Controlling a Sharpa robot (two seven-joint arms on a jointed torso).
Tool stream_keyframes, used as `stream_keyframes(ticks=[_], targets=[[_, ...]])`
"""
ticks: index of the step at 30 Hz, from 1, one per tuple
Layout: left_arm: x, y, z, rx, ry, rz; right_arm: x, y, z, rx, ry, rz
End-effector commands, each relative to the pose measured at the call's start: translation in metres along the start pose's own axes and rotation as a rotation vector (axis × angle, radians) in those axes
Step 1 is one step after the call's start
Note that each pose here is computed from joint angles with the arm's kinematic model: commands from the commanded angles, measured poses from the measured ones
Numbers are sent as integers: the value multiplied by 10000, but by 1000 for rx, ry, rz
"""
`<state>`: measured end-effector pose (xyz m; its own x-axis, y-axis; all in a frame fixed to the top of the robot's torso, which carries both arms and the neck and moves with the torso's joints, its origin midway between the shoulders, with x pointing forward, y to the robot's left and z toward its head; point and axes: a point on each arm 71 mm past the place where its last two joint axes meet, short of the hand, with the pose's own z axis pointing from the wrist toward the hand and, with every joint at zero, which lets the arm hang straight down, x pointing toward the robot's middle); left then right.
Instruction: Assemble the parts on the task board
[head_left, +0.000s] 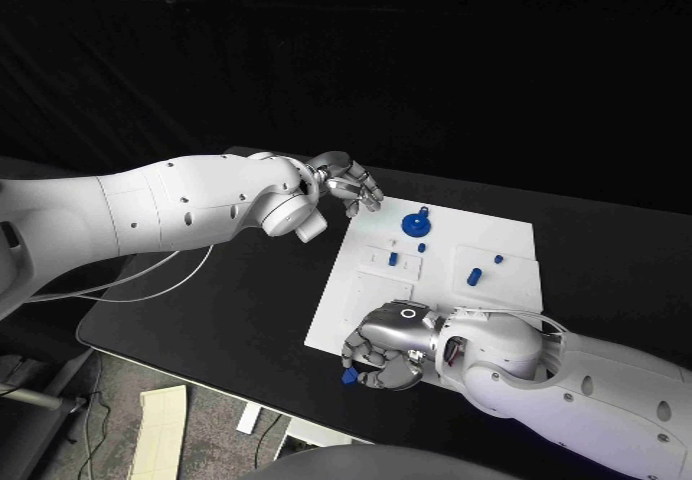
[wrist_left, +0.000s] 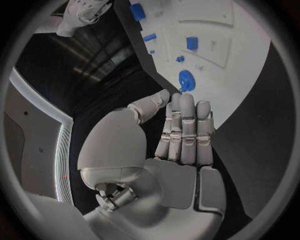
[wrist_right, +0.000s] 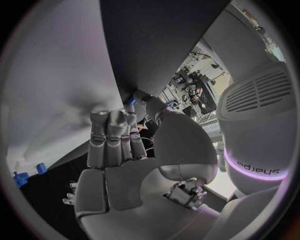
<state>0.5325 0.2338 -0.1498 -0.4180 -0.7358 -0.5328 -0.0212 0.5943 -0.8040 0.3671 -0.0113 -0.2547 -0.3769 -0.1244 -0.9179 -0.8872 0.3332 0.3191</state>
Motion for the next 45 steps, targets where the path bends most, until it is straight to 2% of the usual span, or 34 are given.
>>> stream_keyframes(ticks=[1,10,31,45], targets=[[23,-7,2,3,16,-6,24,6,11,-1,22,-3],[18,0,-1,0,17,-6,45,-10,19,13,52,-14],[20,-2,-3,1,18,-7,54,-15,51,15,67,-37],[24,-4,-5,2,21,-7,80,-14,62,18,104,-48]])
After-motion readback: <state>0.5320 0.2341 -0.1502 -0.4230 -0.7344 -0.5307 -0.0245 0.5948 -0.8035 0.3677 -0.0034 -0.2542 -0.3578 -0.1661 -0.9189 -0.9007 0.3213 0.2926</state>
